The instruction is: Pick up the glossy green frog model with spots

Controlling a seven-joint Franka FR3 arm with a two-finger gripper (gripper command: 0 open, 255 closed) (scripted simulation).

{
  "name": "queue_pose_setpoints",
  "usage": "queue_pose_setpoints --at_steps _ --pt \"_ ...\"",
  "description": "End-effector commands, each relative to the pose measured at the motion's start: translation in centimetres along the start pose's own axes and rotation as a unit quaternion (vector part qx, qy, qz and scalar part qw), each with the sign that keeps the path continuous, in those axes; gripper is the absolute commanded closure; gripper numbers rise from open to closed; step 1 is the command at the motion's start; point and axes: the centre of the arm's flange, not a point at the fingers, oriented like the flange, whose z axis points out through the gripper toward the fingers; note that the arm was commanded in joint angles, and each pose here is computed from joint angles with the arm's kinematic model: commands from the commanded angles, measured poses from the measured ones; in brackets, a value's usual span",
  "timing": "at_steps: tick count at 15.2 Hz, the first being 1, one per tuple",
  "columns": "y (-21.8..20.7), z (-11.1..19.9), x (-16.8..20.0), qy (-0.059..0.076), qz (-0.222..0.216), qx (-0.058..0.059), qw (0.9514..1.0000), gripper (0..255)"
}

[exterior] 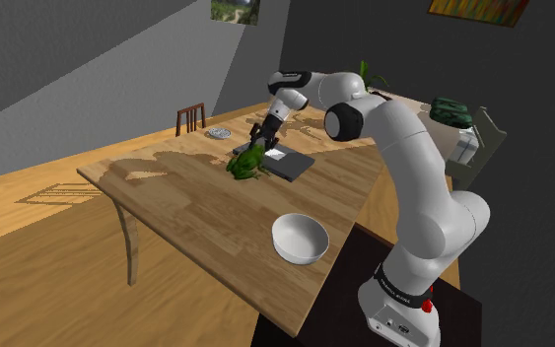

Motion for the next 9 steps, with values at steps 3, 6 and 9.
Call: queue_pose_setpoints --at_steps 3,6,9 --pt "-1.3 -1.7 -0.4 0.000 0.000 0.000 1.0000 255" --pt "-2.2 -3.0 -0.8 0.000 0.000 0.000 1.0000 255" --pt "-2.5 -3.4 -0.9 0.000 0.000 0.000 1.0000 255"
